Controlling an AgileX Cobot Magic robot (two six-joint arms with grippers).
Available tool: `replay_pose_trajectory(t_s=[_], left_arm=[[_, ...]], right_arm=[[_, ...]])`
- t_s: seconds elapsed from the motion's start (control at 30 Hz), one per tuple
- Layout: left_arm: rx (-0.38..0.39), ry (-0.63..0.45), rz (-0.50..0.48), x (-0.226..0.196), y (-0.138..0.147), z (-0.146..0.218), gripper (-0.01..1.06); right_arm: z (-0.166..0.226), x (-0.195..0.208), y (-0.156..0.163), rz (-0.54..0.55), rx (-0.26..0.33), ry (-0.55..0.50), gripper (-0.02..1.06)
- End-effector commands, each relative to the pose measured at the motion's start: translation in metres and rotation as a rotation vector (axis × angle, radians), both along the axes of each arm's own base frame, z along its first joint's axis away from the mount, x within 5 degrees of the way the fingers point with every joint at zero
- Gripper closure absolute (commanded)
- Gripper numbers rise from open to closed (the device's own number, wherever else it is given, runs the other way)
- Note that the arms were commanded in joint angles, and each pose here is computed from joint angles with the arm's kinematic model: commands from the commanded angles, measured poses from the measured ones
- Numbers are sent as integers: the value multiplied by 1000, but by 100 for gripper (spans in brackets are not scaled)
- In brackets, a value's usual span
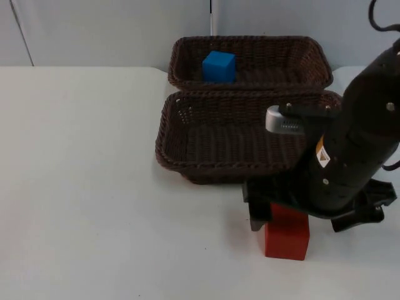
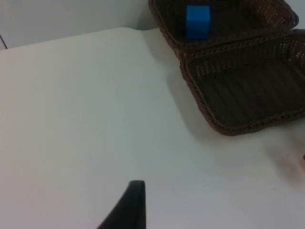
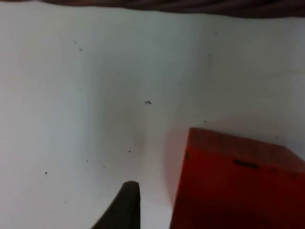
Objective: Pick up one cube with the left hand and place it into the upper basket. Pick up one cube with the right hand and place it into the lower basket.
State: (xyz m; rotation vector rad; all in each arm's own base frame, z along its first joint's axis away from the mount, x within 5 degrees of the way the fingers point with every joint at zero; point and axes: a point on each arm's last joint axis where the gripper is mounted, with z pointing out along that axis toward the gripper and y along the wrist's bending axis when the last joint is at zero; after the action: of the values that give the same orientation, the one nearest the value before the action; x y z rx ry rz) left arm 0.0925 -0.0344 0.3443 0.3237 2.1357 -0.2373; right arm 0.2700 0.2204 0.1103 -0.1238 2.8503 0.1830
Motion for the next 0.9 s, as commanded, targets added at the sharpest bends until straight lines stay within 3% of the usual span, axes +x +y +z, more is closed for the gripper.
replay_pose_trajectory(t_s=[0.0,0.4,0.7,0.8,0.83,0.87], left_arm=[[-4,-11,6,0,1,0,4],[-2,-11,6,0,1,0,4],[-2,-11,6,0,1,0,4],[-2,-11,6,0,1,0,4],[-2,-11,6,0,1,0,4],[-2,-11,6,0,1,0,4]], right_arm=[[0,0,3,10,5,-9,0],[-11,2,5,14,9,-6,3],[-16,1,5,10,2,6,24],[-14,2,5,10,6,2,39],[-14,2,5,10,6,2,39],[-12,2,5,11,9,-2,46]])
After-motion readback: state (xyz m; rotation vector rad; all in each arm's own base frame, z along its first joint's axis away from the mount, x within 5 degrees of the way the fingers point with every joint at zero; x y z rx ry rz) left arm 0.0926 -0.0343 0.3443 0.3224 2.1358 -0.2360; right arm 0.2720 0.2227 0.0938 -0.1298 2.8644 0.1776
